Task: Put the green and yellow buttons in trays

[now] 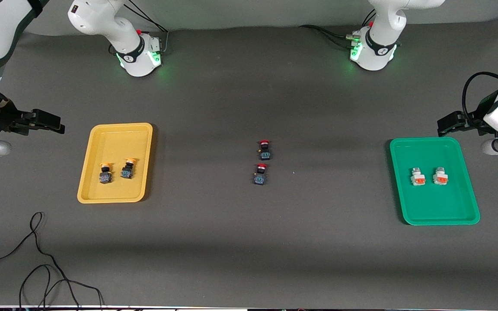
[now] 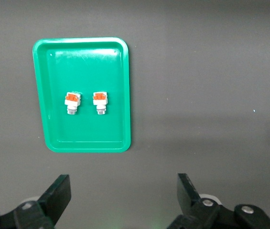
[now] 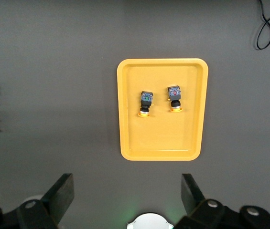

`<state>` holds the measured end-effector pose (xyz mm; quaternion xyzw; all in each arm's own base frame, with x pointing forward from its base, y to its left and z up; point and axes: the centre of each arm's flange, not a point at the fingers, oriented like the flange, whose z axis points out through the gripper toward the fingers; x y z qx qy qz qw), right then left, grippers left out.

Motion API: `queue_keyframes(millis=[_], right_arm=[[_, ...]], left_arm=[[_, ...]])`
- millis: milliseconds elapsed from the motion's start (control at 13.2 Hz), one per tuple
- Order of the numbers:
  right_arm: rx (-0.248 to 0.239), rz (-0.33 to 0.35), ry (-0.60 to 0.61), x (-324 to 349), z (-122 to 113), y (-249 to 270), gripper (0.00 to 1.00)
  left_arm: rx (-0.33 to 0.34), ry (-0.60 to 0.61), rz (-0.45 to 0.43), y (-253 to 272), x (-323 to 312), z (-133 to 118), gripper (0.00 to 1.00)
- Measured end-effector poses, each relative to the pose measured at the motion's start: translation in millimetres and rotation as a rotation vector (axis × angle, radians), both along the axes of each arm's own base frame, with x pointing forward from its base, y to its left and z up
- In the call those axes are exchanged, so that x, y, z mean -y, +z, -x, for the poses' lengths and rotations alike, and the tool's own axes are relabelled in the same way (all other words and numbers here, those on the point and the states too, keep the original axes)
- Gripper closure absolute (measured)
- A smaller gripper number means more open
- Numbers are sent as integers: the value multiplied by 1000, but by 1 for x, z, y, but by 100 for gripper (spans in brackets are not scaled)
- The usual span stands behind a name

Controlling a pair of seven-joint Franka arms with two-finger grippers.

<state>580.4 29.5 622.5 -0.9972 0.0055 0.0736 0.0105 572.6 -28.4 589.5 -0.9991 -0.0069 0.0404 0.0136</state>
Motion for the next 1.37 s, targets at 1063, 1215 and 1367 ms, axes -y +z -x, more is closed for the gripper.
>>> queue_keyframes(millis=[1063,1215,1367], right_arm=[[-115,-19,-25,43,-16,-27,0],[-110,-32,-22,43,-11,-18,0],[-104,-41,-24,43,-7,-11,0]], left_arm=[[-13,9,26,1,3,3,0],[-11,9,27,2,4,4,1],[-10,9,27,5,3,5,0]])
